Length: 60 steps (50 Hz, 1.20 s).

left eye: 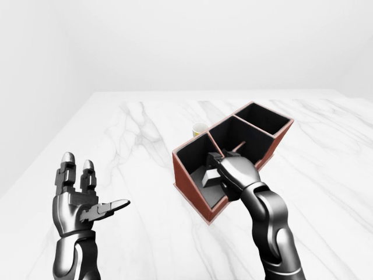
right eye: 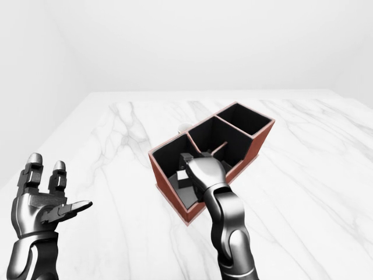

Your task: Pick up the book and place it in the left compartment of the caddy.

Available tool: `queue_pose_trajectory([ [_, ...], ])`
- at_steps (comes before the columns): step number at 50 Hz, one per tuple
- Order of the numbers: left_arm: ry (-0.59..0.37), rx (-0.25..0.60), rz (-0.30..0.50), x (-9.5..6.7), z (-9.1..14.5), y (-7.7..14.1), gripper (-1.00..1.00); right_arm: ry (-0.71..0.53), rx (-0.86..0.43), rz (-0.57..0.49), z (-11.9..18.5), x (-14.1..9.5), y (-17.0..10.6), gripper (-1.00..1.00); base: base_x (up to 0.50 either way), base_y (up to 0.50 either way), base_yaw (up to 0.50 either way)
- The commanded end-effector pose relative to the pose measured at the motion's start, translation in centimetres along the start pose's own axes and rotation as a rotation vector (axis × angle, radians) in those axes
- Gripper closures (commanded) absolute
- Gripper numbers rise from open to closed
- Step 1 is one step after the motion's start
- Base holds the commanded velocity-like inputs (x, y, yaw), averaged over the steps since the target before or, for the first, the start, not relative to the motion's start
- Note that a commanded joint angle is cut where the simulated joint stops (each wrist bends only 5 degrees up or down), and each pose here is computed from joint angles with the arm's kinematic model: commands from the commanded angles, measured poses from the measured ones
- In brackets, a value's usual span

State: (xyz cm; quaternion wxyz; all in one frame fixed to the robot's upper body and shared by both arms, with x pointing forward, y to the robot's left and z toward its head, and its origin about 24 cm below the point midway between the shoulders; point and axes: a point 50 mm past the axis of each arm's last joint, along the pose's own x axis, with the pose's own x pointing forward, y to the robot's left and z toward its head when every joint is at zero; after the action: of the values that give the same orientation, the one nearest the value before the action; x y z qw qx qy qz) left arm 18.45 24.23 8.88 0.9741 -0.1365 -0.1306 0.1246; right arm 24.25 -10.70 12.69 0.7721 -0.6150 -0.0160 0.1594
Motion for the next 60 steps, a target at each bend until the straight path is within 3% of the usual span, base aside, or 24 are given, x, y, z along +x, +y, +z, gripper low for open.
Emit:
queue_pose_trajectory([
  [1, -0.002, 0.000, -0.002, 0.0, 0.1, -0.1, -1.00, 0.030, -0.011, 0.011, -0.5, 0.3, 0.2, 1.00, 0.00, 0.00, 0.00],
  [35, 0.003, 0.001, -0.003, -0.1, -0.1, 0.0, -1.00, 0.020, 0.011, 0.060, -0.7, 1.4, 0.9, 1.00, 0.00, 0.00, 0.00],
  [37, 0.002, 0.001, -0.002, -0.1, -0.1, 0.0, -1.00, 0.017, 0.012, 0.062, -0.6, 1.3, 0.9, 0.68, 0.00, 0.00, 0.00],
  [38, 0.002, 0.000, 0.000, -0.1, -0.1, 0.1, -1.00, 0.021, 0.007, 0.066, -0.7, 1.3, 1.1, -0.37, 0.00, 0.00, 0.00],
  [39, 0.002, 0.001, 0.001, -0.1, -0.1, 0.1, -1.00, 0.023, 0.006, 0.069, -0.7, 1.2, 1.1, -1.00, 0.00, 0.00, 0.00],
  [60, 0.004, -0.002, -0.001, -0.1, -0.1, 0.0, -1.00, 0.031, 0.002, 0.064, -0.6, 0.6, 1.3, -1.00, 0.00, 0.00, 0.00],
])
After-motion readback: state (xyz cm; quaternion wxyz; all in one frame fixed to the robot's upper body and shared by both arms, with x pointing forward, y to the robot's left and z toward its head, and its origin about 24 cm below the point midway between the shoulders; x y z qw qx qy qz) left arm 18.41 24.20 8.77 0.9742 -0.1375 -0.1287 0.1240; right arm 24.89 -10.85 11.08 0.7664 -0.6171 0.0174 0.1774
